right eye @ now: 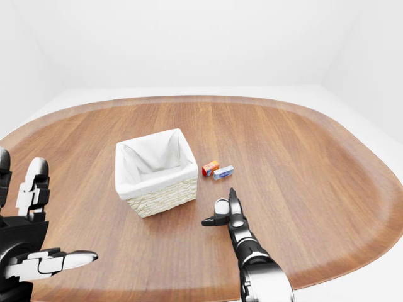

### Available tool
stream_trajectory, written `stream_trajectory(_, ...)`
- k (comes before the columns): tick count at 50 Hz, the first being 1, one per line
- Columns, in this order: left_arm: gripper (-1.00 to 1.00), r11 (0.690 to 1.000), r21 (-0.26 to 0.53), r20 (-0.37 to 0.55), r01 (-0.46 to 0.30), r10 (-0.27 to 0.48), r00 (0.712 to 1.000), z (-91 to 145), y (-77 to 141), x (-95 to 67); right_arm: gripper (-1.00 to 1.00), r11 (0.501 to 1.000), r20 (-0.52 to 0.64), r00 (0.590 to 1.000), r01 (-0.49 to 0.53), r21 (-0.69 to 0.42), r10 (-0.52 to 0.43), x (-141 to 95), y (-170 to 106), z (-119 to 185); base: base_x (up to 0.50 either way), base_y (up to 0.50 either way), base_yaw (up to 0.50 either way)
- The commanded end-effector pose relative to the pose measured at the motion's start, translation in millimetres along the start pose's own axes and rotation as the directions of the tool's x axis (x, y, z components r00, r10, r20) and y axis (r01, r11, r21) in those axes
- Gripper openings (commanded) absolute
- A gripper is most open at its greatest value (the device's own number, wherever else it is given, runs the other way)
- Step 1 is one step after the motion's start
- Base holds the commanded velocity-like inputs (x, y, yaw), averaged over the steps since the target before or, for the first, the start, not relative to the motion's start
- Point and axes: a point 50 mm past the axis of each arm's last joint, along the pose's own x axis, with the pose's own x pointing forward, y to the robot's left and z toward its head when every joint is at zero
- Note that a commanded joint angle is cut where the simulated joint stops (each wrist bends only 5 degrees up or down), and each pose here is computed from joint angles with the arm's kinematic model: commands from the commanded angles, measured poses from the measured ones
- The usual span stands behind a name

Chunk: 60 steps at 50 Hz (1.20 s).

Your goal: Pick up the alphabet soup and put it in the basket.

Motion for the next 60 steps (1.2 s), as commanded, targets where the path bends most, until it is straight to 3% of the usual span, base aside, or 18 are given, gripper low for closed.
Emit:
stream_trajectory(1, 1.00, 1.000, -0.003, 0.002, 0.007, -0.007, 1.000, 2, 0, -2.8, 1.00, 1.000, -0.023, 1.000, -0.002, -0.024, 0.002, -1, 5, -4, 0.00, 0.00, 0.00)
stream_trajectory(13, 1.00, 1.000, -0.005, -0.003, 0.012, -0.012, 1.000, 1, 0, -2.7, 1.00, 1.000, -0.024, 1.000, -0.002, -0.018, 0.001, 0, 6, -1, 0.00, 0.00, 0.00)
stream_trajectory(14, 1.00, 1.000, -0.005, -0.004, 0.013, -0.013, 1.000, 1, -1, -3.1, 0.82, 1.000, -0.027, 1.000, -0.010, -0.023, 0.010, 0, 7, -2, 0.00, 0.00, 0.00)
stream_trajectory(15, 1.00, 1.000, -0.005, -0.004, 0.013, -0.013, 1.000, 1, -1, -3.1, 0.82, 1.000, -0.027, 1.000, -0.011, -0.023, 0.010, 0, 7, -2, 0.00, 0.00, 0.00)
stream_trajectory(16, 1.00, 1.000, -0.006, -0.003, 0.013, -0.013, 1.000, 2, -1, -3.5, -0.66, 1.000, -0.028, 1.000, 0.000, -0.021, 0.000, 0, 7, -2, 0.00, 0.00, 0.00)
stream_trajectory(17, 1.00, 1.000, -0.006, -0.003, 0.013, -0.013, 1.000, 2, -1, -3.5, -0.66, 1.000, -0.028, 1.000, 0.000, -0.021, -0.001, 0, 6, -2, 0.00, 0.00, 0.00)
stream_trajectory(18, 1.00, 1.000, -0.005, 0.000, 0.013, -0.013, 1.000, 2, 0, -3.6, -1.00, 1.000, -0.029, 1.000, 0.005, -0.029, -0.006, 0, 7, -3, 0.00, 0.00, 0.00)
stream_trajectory(44, 1.00, 1.000, -0.003, 0.026, 0.014, -0.014, 1.000, 8, 1, -5.2, -1.00, 1.000, -0.046, 0.999, -0.012, -0.014, 0.011, -2, 8, -9, 0.00, 0.00, 0.00)
stream_trajectory(60, 1.00, 1.000, -0.005, 0.019, 0.015, -0.015, 1.000, 6, 0, -3.9, -1.00, 0.999, -0.006, 1.000, -0.001, 0.052, 0.001, 2, -7, 3, 0.00, 0.00, 0.00)
